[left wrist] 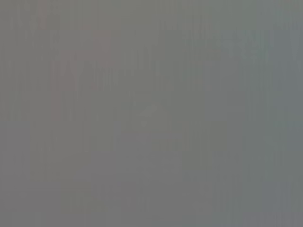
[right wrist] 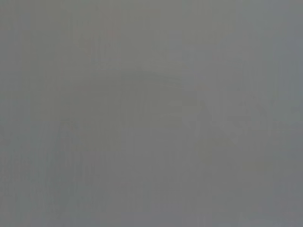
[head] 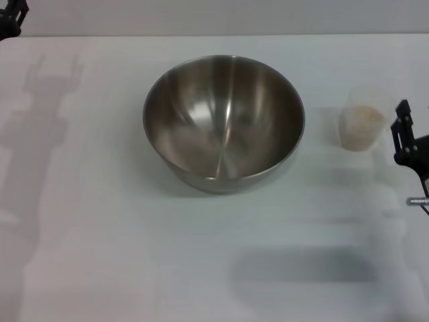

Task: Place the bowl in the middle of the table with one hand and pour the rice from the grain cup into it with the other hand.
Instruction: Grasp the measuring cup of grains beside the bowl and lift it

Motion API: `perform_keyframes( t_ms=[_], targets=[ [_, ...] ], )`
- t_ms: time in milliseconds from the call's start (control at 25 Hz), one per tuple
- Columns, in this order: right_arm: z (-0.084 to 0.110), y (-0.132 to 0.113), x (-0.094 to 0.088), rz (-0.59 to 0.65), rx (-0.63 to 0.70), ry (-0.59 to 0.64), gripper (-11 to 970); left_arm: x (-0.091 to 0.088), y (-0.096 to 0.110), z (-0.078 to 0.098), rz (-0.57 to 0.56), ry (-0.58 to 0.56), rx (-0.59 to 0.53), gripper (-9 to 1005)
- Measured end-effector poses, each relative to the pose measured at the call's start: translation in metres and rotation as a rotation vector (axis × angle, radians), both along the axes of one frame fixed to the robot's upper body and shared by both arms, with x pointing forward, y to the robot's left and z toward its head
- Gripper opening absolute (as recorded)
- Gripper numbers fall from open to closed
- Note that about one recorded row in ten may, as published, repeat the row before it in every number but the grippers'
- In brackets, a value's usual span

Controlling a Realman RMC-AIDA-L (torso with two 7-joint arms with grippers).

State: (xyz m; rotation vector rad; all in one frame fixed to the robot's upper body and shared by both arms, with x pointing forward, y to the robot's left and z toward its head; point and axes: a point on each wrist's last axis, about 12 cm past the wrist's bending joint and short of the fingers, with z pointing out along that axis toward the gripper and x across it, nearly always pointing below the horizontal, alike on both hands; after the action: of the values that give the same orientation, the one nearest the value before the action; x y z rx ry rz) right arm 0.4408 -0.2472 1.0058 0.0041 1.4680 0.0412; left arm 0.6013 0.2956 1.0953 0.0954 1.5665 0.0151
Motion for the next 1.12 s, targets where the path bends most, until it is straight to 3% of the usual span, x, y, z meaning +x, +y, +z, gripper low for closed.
perform_keyframes(
  t_ms=[640, 1120],
  targets=[
    [-0.009, -0.013, -0.014, -0.072, 0.011, 0.046, 501, 0.002, -0.004, -0.004, -0.009, 0.008, 0.008, 697],
    [-0.014, -0.018, -0.012, -0.086, 0.007, 0.094, 500, 0.004, -0.006, -0.003, -0.015, 0.005, 0.009, 697]
  ],
)
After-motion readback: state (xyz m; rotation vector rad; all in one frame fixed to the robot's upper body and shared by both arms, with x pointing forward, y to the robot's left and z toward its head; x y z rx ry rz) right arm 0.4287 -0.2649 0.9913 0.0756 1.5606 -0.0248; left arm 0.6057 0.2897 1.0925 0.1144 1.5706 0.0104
